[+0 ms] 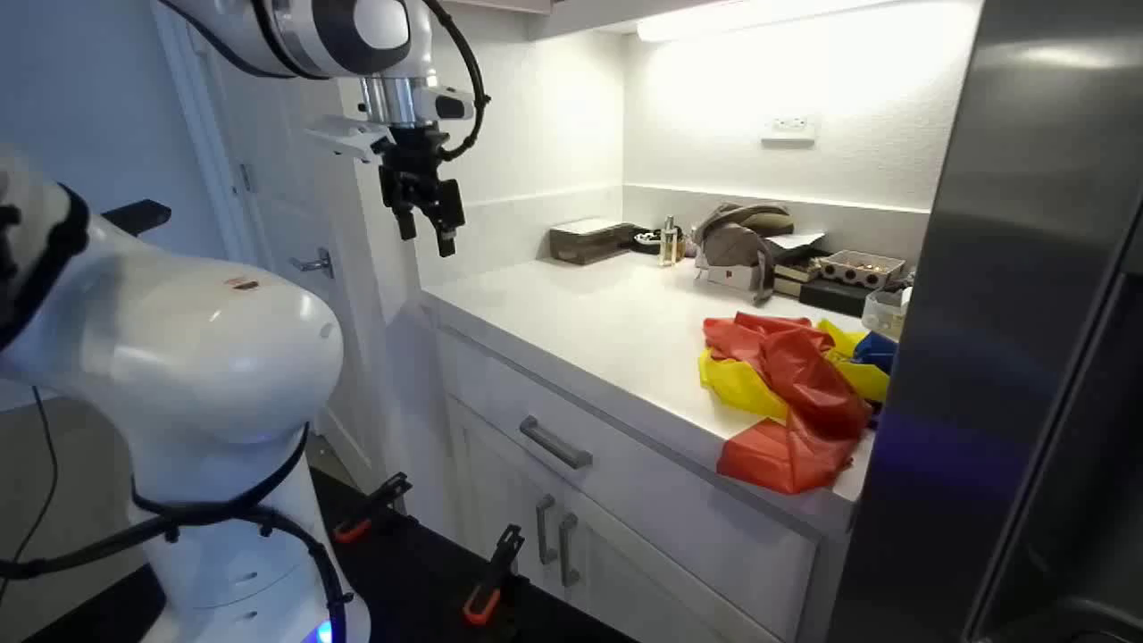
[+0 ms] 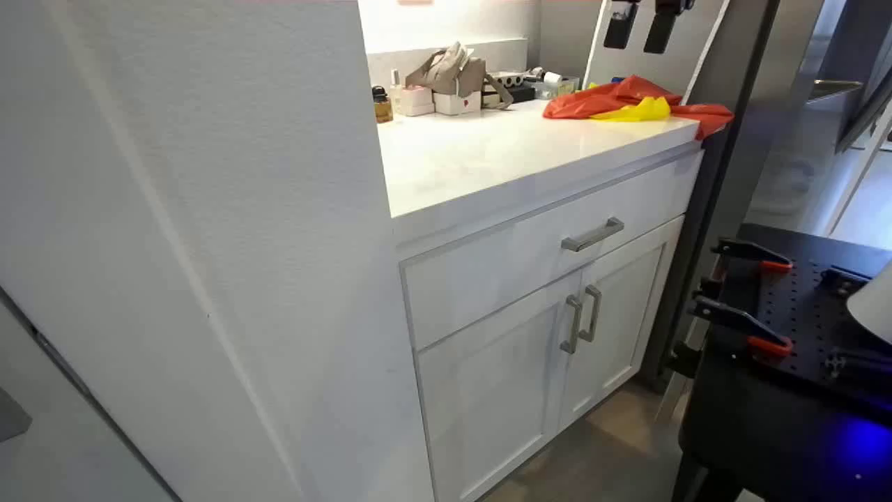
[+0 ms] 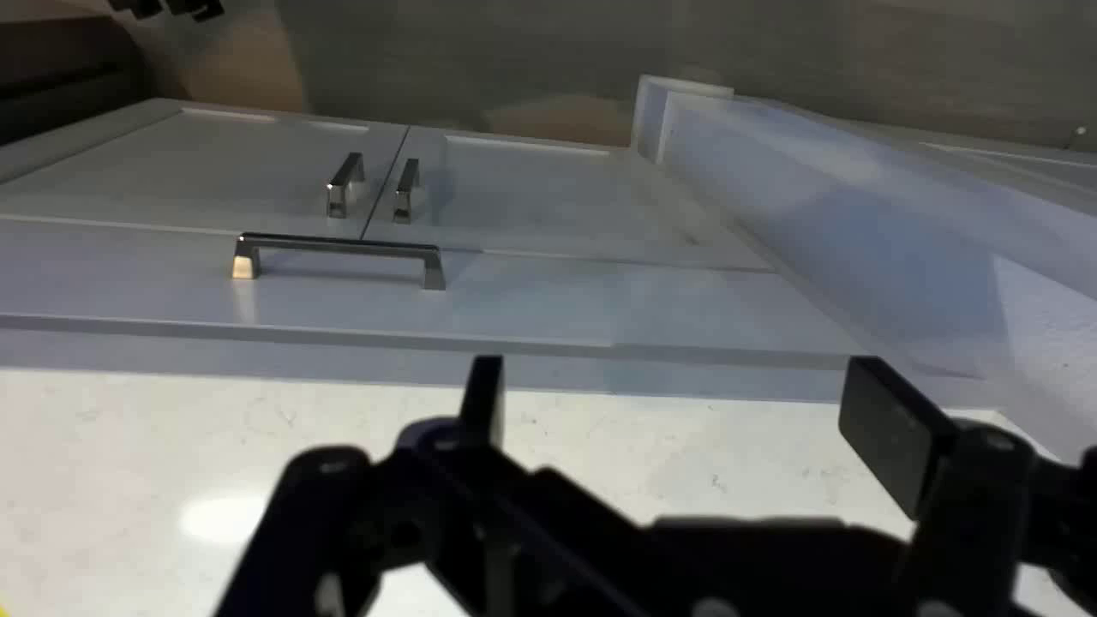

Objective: Remove the blue bottle from the cabinet and put it on the counter

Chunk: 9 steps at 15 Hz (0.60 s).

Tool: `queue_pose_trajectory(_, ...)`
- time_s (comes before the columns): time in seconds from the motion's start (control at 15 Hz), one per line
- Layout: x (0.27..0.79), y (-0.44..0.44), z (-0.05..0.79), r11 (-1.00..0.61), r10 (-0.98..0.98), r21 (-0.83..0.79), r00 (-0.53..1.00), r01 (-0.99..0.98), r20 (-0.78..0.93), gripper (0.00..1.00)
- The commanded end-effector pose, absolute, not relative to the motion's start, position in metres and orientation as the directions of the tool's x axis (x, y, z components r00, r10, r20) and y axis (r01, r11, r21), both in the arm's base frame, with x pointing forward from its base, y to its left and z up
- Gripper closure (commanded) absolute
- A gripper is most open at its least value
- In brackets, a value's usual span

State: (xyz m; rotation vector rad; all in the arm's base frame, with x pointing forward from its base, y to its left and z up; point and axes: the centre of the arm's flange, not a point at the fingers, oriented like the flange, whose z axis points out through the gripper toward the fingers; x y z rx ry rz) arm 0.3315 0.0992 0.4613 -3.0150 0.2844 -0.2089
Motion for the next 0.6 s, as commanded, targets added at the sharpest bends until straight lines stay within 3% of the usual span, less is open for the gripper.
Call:
queue_pose_trajectory(0.0, 0.332, 0.099, 0.461, -0.977, -0.193, -0.118, 0.973, -0.178, 0.126, 0.00)
queue_pose_trajectory(0.27, 0.332, 0.099, 0.461, -0.977, -0.193, -0.118, 0.973, -0.178, 0.126, 0.00)
queue_pose_trajectory(0.53, 0.360, 0.101, 0.482, -0.972, -0.219, -0.137, 0.943, -0.189, 0.252, 0.00)
